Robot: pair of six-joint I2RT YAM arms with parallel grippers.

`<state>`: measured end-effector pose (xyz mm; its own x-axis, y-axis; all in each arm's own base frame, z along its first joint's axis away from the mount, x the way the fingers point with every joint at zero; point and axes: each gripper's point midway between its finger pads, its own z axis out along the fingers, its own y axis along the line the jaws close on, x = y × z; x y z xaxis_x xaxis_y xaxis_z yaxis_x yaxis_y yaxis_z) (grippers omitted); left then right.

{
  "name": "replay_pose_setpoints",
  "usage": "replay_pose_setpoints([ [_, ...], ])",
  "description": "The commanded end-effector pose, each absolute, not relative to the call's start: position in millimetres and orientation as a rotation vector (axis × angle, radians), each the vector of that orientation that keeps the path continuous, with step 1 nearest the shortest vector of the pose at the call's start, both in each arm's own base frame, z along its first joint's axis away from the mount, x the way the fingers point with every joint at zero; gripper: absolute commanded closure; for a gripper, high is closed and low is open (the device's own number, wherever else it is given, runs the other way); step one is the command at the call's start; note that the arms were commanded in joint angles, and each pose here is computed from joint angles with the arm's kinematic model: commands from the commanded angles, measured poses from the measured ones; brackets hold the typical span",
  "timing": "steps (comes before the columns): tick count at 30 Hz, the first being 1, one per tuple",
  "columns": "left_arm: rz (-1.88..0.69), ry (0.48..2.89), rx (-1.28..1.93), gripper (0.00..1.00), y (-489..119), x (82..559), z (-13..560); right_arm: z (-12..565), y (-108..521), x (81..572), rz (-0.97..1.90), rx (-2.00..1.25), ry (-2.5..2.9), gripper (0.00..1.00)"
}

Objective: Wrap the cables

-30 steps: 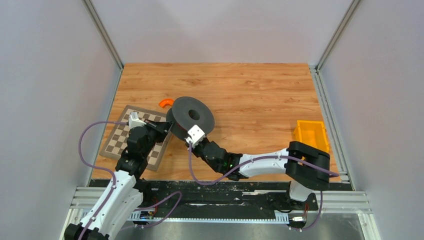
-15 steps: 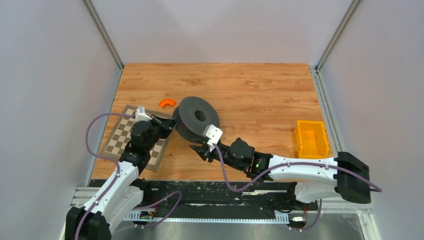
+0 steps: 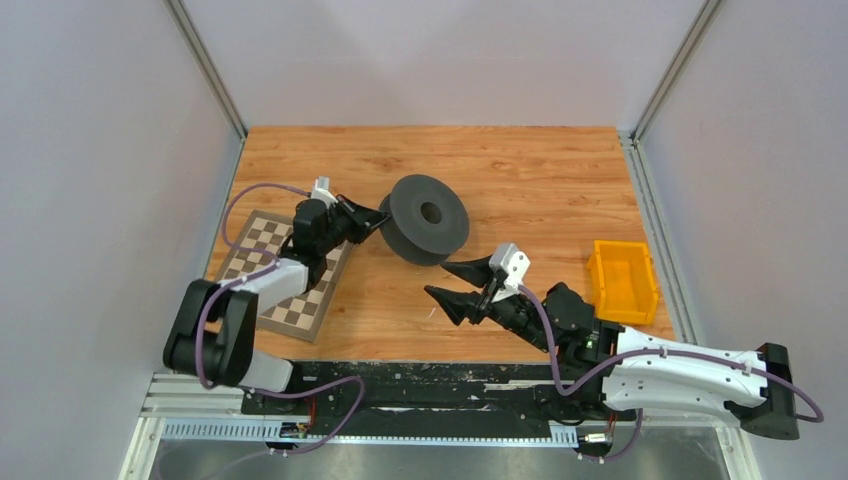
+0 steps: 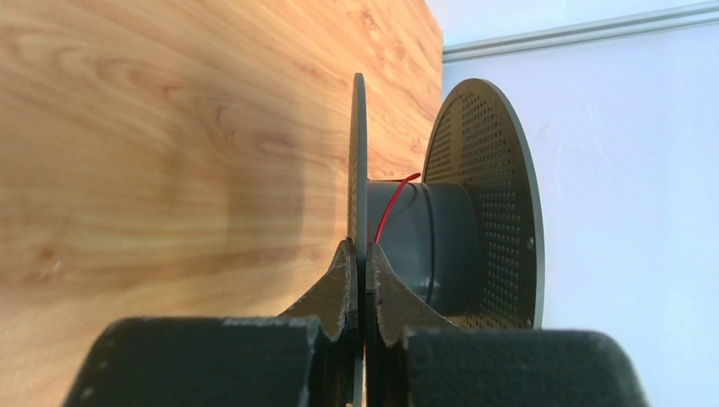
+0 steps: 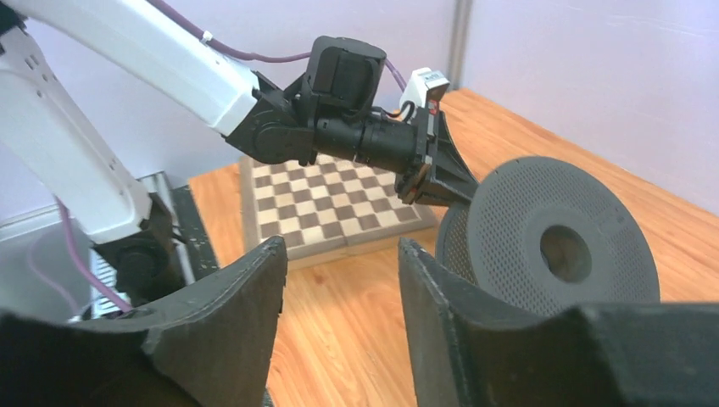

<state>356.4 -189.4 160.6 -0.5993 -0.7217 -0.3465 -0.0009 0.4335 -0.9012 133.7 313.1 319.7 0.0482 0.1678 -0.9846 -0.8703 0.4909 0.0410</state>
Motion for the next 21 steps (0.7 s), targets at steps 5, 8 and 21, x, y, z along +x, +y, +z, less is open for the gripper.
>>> replay_pose_setpoints([
  [5, -1.397, 1.726, -0.534, 1.00, -225, 429, 185, 293, 274, 167, 0.700, -0.519, 1.418, 0.30],
  [8, -1.384, 1.737, -0.553, 1.00, -236, 445, 170, 291, 263, 174, 0.649, -0.474, 1.439, 0.16],
  [21, -1.276, 1.859, -0.698, 0.78, -240, 424, 95, 282, 245, 194, 0.574, -0.347, 1.510, 0.00],
])
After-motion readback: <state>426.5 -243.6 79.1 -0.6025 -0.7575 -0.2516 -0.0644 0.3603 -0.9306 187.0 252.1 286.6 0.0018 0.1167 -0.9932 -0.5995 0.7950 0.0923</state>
